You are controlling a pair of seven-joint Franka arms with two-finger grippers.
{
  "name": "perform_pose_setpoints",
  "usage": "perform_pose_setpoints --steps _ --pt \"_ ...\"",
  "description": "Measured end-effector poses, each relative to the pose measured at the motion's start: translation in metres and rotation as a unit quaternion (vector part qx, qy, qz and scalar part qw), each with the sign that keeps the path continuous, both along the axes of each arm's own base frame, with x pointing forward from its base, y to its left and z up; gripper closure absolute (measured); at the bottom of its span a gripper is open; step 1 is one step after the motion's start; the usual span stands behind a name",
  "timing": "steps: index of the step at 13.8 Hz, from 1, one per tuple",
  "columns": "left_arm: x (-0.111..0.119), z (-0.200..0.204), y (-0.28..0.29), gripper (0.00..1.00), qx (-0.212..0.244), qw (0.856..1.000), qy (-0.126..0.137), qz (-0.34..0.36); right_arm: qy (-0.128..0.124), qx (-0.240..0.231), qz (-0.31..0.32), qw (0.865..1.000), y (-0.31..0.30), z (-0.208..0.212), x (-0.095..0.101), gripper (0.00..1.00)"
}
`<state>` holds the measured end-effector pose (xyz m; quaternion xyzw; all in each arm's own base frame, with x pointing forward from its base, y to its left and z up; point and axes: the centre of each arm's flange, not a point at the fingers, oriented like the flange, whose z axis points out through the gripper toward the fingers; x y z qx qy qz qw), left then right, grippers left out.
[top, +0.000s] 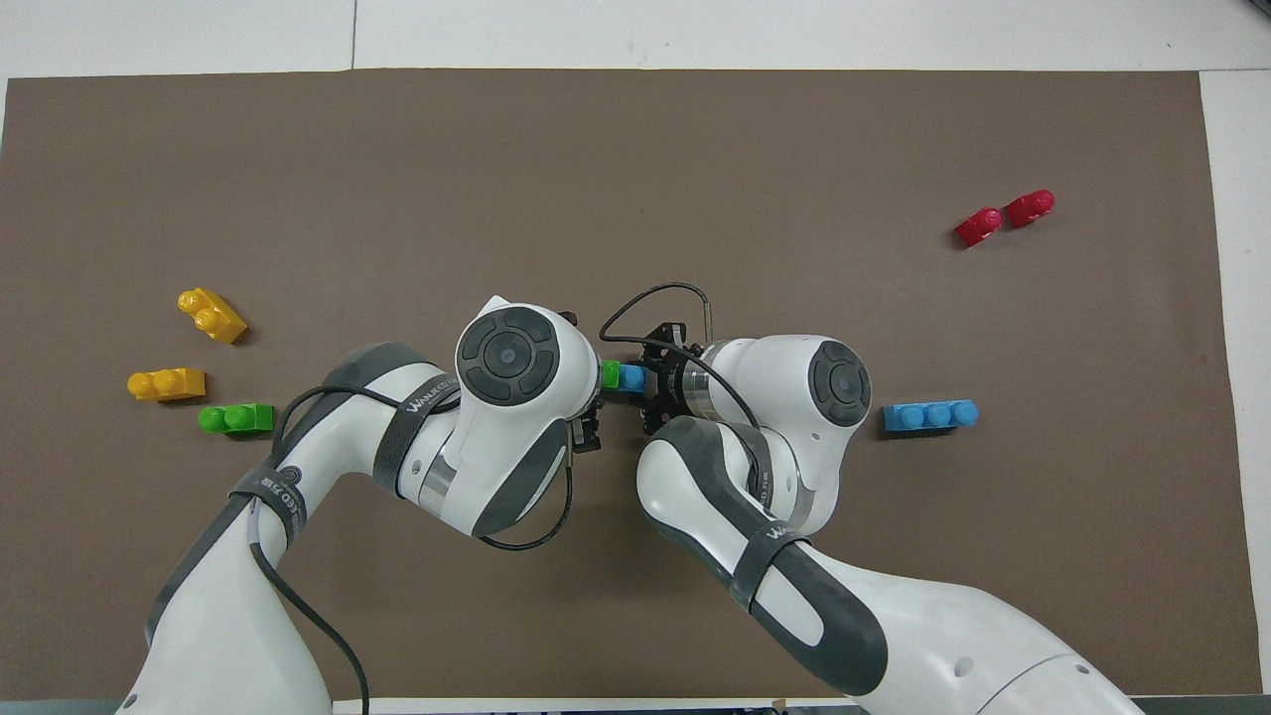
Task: Remove green block with left arm and hold with right
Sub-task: 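Pull the green block away with the left gripper while the right gripper pulls blue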
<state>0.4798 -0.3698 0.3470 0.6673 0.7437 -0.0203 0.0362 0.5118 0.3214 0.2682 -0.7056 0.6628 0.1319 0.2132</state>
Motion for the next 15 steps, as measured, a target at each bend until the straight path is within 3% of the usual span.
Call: perform_pose_setpoints --steps 6,7,11,12,15 --pt "-0.0002 -0.0003 0.0001 0.0 0.0 1.0 0.0 0.0 -0.006 -0.001 0.012 1.0 0.0003 0.0001 -0.0001 0.64" --pt "-0.0003 -0.0003 -0.0001 0.08 0.0 1.0 0.0 0.0 -0.006 -0.001 0.012 1.0 0.0003 0.0001 -0.0001 0.64" --pt "-0.0026 -0.0002 -0.0031 0.59 0.0 1.0 -0.001 -0.011 -0.006 -0.001 0.012 1.0 0.0003 0.0 -0.0002 0.64" --pt "-0.0027 0.0 -0.0032 0.65 0.001 1.0 -0.002 -0.019 -0.007 -0.001 0.014 1.0 0.0002 0.0 -0.0002 0.64" --pt "-0.0028 0.0001 -0.0033 0.65 0.001 1.0 -0.002 -0.022 -0.007 -0.001 0.014 1.0 0.0001 0.0 0.0 0.64"
